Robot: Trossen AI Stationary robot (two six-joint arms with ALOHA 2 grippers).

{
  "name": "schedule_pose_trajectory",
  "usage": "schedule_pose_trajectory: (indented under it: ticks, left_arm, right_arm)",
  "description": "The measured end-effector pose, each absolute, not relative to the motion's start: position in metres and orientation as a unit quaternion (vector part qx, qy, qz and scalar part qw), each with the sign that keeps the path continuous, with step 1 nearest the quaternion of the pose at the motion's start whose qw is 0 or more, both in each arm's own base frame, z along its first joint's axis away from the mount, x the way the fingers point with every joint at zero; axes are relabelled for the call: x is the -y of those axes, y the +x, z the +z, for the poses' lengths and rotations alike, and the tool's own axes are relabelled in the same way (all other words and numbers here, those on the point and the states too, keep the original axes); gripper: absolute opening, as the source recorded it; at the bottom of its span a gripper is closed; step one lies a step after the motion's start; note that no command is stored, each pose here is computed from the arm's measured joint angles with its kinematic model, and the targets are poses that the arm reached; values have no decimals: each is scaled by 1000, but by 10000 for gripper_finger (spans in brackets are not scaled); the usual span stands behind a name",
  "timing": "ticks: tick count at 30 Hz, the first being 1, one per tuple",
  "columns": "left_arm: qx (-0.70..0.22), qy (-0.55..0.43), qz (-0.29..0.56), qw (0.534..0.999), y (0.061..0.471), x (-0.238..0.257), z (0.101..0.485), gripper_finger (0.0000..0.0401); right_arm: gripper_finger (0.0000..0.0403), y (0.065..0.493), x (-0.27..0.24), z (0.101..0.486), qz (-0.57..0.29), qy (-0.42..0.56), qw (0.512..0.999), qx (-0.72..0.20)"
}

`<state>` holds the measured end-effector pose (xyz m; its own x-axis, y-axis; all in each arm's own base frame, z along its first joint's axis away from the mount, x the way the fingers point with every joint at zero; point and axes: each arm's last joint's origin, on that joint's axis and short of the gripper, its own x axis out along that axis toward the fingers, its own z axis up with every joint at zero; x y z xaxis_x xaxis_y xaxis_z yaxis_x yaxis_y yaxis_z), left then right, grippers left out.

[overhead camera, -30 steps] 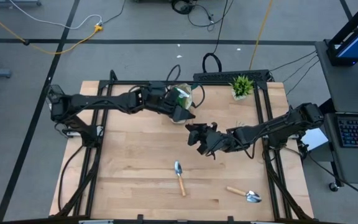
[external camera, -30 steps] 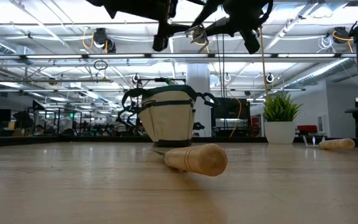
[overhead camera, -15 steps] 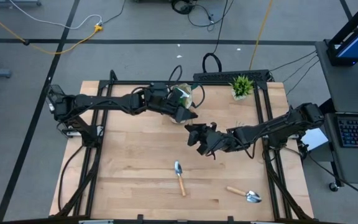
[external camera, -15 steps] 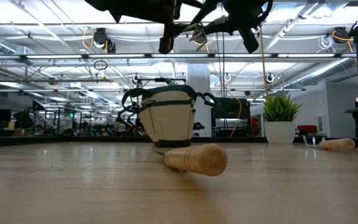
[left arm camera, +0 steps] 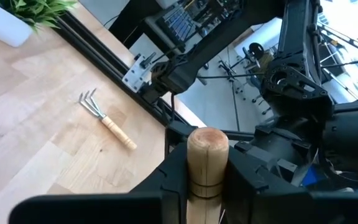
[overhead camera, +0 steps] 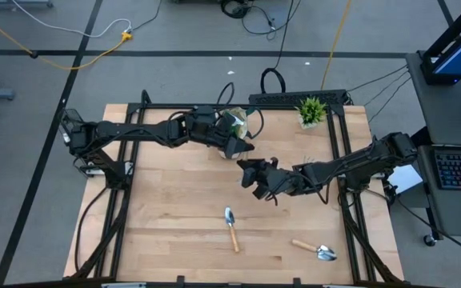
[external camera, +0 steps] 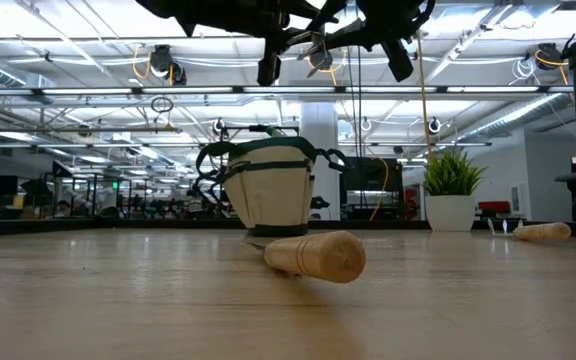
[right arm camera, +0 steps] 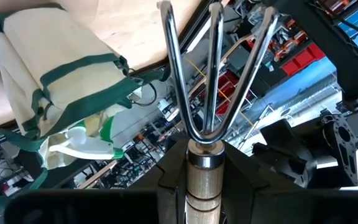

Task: Pick & Place Garden tools in Gardening bag
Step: Put the bottom brown hand rake into the gardening bag

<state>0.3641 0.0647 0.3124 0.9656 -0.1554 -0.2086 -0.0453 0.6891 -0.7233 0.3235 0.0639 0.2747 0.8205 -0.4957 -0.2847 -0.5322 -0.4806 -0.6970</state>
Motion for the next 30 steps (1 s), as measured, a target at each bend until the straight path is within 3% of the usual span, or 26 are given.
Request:
schedule_pose_trajectory:
  ticks: [3,12,18,30]
  left_arm:
    - [-129,-389,-32,912,364,-65,312,62]
    - [-135,-388,-57,910,363,-63,314,62]
    - [-168,-395,-51,902,360,-62,309,62]
    - [-198,-391,20,898,350,-80,302,62]
  right_arm:
    - [71,324,-64,275,15,-849,442,-290]
    - [196,326,-66,282,-47,-757,599,-257]
    - [223,326,-65,282,-60,-734,626,-257]
    - [215,323,-62,284,-136,-694,640,-300]
